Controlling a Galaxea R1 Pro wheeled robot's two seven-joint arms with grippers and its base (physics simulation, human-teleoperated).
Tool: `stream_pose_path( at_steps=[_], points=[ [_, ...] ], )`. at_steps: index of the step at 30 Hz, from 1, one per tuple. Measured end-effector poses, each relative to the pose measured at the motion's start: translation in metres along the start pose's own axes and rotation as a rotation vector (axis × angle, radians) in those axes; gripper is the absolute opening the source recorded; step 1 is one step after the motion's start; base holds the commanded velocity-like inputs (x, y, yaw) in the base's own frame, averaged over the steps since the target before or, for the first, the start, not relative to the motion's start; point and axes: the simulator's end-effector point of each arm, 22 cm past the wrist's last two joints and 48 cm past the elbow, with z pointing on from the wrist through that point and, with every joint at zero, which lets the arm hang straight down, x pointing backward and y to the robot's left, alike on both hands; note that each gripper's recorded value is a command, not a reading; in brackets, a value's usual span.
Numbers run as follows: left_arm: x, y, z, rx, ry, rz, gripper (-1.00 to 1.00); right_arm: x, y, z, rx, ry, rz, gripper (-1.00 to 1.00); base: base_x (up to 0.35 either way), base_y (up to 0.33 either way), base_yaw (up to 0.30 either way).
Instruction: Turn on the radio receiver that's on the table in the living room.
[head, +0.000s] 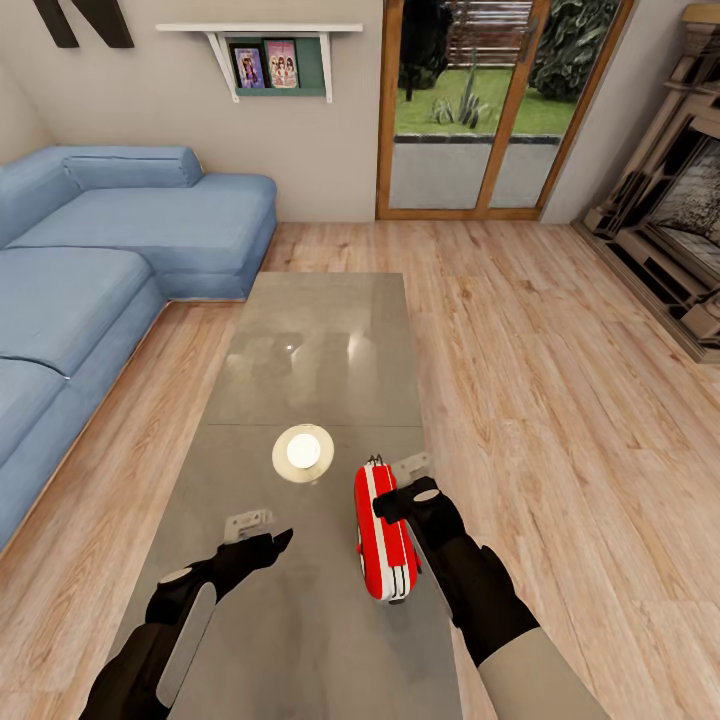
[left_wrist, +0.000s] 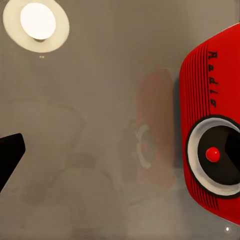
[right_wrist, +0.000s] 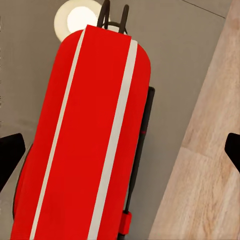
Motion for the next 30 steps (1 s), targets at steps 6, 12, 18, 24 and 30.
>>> stream_pose_path(
  at_steps=[6,12,18,24,30],
  points=[
    [0.0,0.0,0.0,0.0,0.001,0.0,1.0,0.017,0.007,0.01,-0.015,0.031,-0.01,1.0,0.0,0.0,0.0],
    [0.0,0.0,0.0,0.0,0.001,0.0,1.0,0.02,0.029,0.011,-0.069,0.029,-0.053,1.0,0.0,0.0,0.0],
    [0.0,0.0,0.0,0.0,0.0,0.0,1.0,0.02,0.031,0.011,-0.073,0.031,-0.055,1.0,0.0,0.0,0.0],
    [0.0,0.0,0.0,0.0,0.0,-0.001,1.0,0.019,0.031,0.011,-0.074,0.023,-0.055,1.0,0.0,0.0,0.0],
    [0.0,0.0,0.0,0.0,0.0,0.0,1.0,0.022,0.036,0.013,-0.093,0.028,-0.039,1.0,0.0,0.0,0.0]
  ],
)
